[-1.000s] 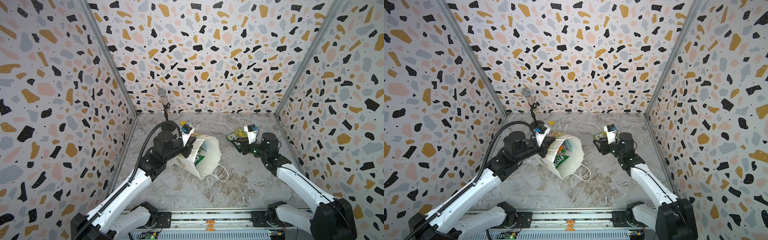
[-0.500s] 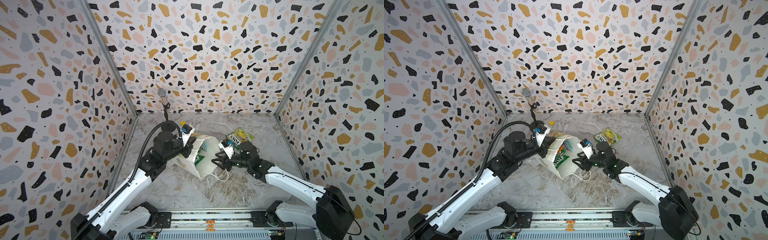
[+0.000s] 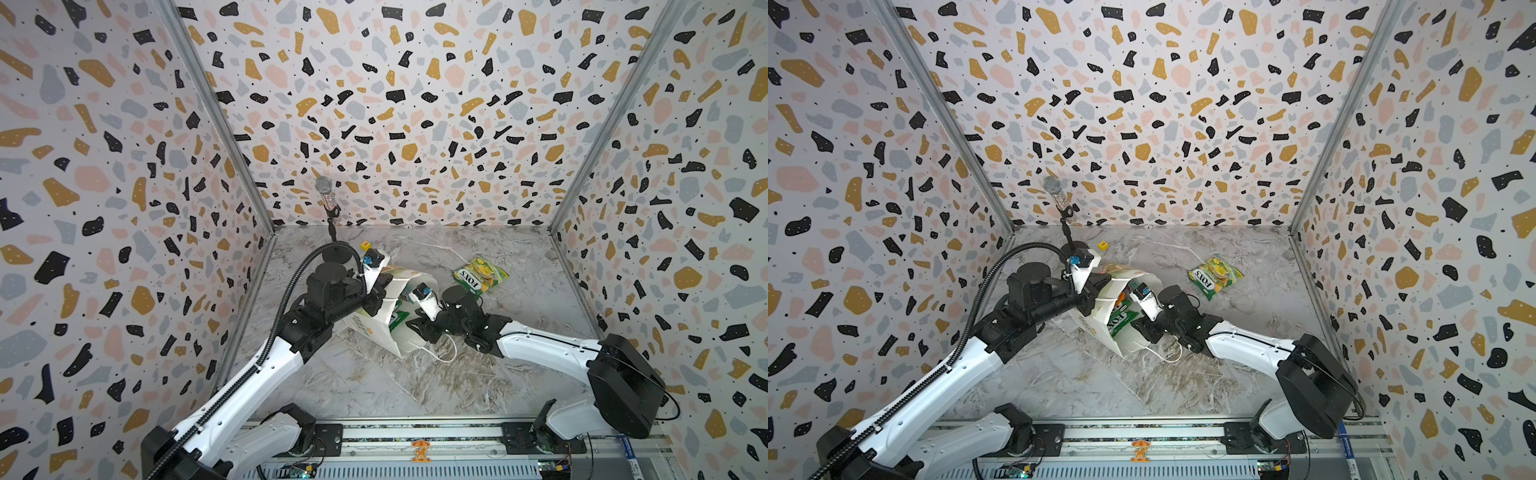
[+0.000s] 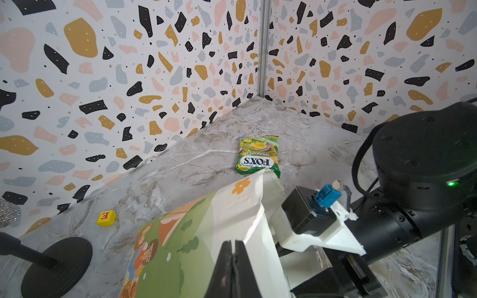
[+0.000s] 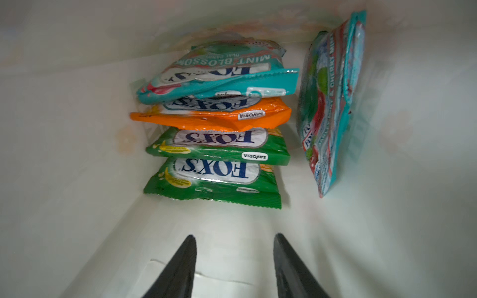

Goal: Take the snacks out of the paper bag
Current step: 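Move the open right gripper back into the bag opening, then grasp the teal FOX'S packet inside the bag with the right gripper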

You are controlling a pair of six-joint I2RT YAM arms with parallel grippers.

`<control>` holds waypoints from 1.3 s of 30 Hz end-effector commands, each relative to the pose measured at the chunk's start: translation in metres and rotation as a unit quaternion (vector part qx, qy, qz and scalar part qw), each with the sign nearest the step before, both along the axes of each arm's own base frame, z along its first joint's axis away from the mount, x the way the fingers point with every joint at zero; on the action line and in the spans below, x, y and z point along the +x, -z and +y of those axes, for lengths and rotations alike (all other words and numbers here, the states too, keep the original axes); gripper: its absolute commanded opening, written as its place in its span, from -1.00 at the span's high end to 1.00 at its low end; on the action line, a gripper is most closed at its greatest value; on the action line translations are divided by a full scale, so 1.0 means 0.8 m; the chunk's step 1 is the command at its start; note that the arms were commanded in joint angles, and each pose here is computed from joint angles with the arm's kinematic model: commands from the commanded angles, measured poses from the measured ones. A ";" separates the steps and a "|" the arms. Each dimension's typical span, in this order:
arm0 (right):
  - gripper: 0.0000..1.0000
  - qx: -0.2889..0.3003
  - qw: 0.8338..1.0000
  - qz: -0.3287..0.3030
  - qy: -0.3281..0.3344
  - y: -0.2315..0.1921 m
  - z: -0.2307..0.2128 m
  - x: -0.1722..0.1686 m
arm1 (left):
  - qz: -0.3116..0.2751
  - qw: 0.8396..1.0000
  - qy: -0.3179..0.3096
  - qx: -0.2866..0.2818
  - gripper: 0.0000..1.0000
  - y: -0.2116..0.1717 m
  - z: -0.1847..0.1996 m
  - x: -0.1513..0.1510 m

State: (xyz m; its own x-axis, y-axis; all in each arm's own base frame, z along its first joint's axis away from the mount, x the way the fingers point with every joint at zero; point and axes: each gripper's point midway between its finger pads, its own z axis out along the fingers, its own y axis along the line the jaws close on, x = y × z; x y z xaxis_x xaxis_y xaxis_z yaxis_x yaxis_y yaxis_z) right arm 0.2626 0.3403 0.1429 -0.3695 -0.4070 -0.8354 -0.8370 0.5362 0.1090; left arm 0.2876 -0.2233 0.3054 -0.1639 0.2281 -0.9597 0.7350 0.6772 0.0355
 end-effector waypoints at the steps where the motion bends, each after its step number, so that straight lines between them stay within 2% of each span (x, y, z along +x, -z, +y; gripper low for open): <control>1: 0.00 -0.021 0.998 -0.047 0.038 -0.015 0.005 0.026 | -0.012 1.000 0.005 -0.007 1.00 -0.011 -0.002 -0.002; 13: 0.05 -0.073 0.986 -0.070 0.135 0.009 0.001 0.077 | -0.012 1.000 0.009 -0.010 1.00 -0.013 -0.003 -0.004; 21: 0.10 -0.068 0.979 -0.077 0.178 0.011 0.004 0.100 | -0.014 1.000 0.011 -0.011 1.00 -0.014 -0.003 -0.005; 28: 0.16 -0.066 0.979 -0.076 0.175 0.018 0.013 0.105 | -0.016 1.000 0.013 -0.013 1.00 -0.016 -0.003 -0.007; 39: 0.13 -0.069 0.974 -0.088 0.196 0.025 0.015 0.124 | -0.019 1.000 0.015 -0.016 1.00 -0.018 -0.004 -0.008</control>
